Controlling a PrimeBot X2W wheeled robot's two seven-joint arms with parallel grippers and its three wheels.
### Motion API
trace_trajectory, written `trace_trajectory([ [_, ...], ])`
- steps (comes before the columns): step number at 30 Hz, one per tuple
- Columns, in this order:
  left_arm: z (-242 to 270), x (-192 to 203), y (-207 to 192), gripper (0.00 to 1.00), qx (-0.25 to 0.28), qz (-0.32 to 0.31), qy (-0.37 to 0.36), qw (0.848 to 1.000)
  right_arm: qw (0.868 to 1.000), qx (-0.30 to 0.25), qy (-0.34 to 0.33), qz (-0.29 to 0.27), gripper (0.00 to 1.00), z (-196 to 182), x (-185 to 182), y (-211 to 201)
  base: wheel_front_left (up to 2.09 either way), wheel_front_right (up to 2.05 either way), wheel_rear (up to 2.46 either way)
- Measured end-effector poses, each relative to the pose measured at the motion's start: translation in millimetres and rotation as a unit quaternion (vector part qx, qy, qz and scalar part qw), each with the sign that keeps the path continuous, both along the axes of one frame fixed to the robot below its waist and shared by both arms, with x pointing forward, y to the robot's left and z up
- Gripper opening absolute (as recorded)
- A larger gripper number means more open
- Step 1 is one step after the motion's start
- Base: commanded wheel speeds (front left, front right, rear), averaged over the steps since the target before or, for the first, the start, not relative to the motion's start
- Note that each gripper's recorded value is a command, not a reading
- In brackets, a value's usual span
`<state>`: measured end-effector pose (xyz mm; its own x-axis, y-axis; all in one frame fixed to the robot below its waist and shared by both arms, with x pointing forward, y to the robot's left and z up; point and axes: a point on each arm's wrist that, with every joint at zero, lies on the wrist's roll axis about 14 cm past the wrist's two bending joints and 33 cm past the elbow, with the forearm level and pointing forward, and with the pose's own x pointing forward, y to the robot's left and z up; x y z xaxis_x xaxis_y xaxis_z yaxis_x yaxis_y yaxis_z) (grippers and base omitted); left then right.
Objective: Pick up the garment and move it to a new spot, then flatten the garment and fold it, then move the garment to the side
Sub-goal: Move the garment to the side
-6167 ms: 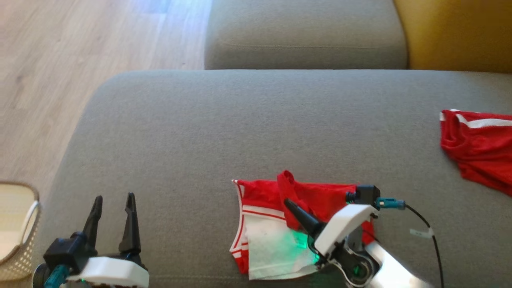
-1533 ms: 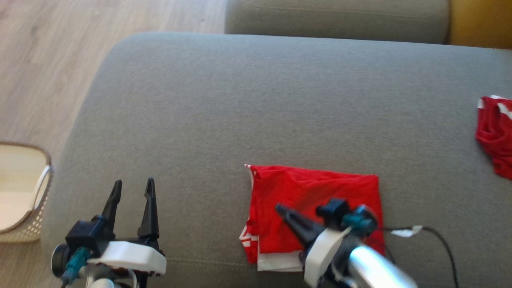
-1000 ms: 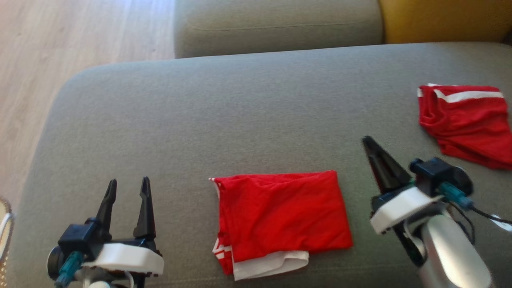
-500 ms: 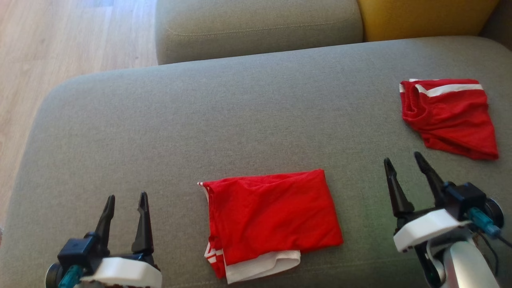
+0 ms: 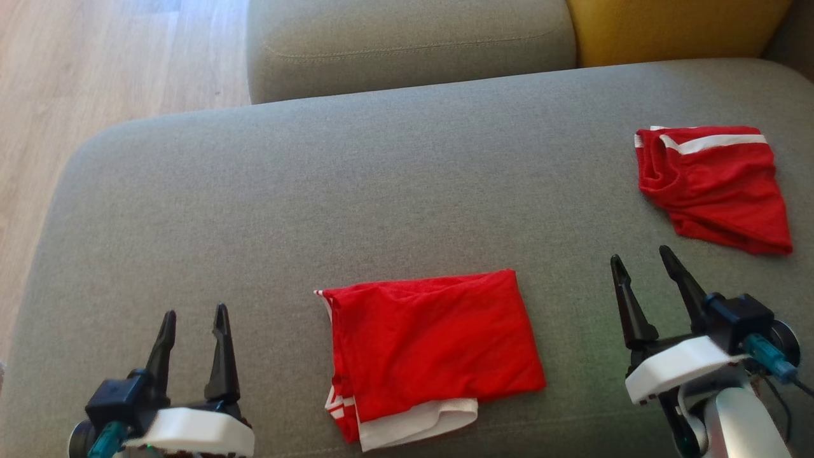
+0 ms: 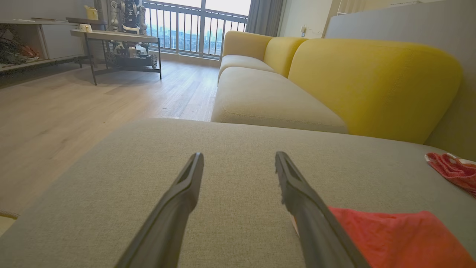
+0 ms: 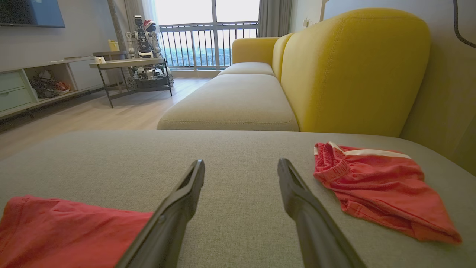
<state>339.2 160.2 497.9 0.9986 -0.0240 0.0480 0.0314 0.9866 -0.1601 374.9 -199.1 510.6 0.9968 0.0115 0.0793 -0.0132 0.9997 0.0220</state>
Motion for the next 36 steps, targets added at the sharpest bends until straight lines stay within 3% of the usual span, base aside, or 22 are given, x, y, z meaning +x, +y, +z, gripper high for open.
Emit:
trace_trajectory([
  [23, -0.8, -1.0, 1.5, 1.00, -0.003, 0.003, 0.001, 1.000, 1.000, 0.006, 0.006, 0.010, 1.00, -3.9, 1.2, 7.1, 0.00, 0.00, 0.00],
  [31, -8.9, -2.9, 1.7, 1.00, -0.004, 0.004, 0.014, 1.000, 0.992, 0.046, 0.076, 0.087, 1.00, -46.6, -4.9, 62.4, 0.00, 0.00, 0.00],
  [36, -14.9, -5.1, 7.4, 1.00, -0.003, 0.011, 0.024, 1.000, 0.983, 0.065, 0.144, 0.091, 1.00, -82.9, -10.6, 68.7, 0.00, 0.00, 0.00],
])
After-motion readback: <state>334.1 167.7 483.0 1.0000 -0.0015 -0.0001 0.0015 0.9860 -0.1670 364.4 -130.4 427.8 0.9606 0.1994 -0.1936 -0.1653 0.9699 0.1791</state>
